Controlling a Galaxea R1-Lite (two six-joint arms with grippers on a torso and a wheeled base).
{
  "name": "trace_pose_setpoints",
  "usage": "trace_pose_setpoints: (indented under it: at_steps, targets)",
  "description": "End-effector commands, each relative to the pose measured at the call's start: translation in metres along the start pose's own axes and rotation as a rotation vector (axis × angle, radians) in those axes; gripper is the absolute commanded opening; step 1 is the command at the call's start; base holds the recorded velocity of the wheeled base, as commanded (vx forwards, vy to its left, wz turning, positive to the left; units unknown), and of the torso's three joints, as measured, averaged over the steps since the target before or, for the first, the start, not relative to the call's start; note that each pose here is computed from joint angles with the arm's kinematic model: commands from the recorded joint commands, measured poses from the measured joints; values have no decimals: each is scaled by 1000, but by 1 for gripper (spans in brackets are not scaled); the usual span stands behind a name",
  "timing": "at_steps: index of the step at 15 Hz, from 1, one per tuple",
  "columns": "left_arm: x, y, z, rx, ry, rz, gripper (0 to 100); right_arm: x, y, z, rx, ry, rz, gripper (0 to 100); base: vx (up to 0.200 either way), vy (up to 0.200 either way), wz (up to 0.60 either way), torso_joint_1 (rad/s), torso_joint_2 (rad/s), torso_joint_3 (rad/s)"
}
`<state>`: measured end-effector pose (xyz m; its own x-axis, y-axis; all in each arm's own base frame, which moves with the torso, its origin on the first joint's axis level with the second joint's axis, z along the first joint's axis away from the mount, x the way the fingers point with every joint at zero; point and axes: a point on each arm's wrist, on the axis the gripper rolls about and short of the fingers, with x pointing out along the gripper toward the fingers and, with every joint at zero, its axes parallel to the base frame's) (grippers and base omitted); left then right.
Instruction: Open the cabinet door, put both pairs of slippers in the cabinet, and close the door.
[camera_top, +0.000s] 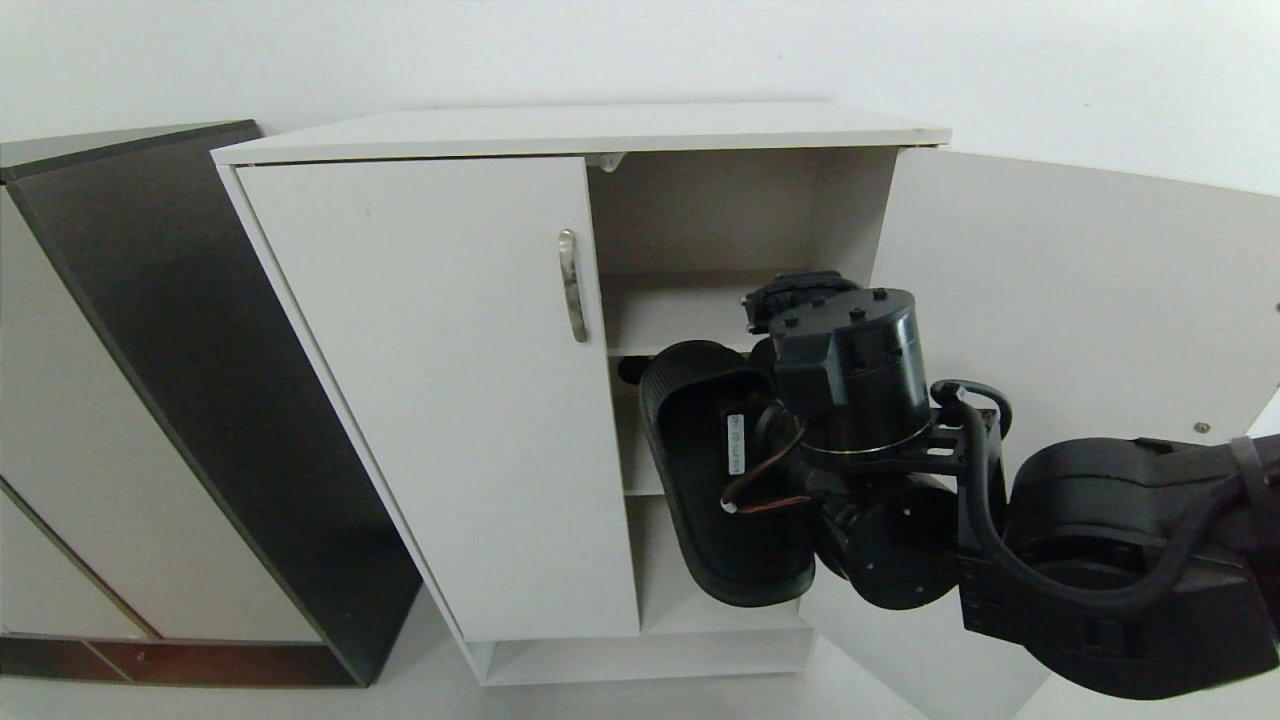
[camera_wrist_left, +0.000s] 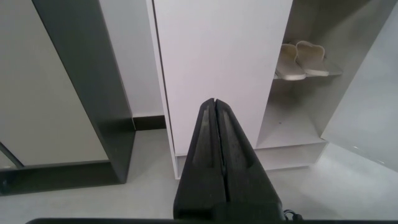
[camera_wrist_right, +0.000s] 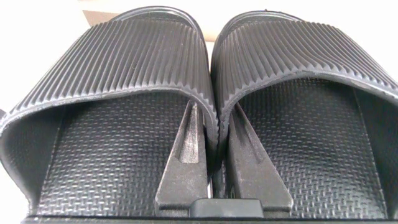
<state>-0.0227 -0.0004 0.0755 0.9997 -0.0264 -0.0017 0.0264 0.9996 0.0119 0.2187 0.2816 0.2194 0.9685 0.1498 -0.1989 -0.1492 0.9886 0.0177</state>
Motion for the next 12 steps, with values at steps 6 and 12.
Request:
trace_pose_setpoints:
  at_steps: [6, 12]
  targets:
    - [0, 0, 0, 2, 0, 0, 0, 2, 1, -3, -5, 3, -9, 0, 0, 0, 0, 0, 0, 0]
    - [0, 0, 0, 2, 1, 0, 0, 1, 1, -2, -2, 0, -8, 0, 133, 0, 0, 0, 3, 2]
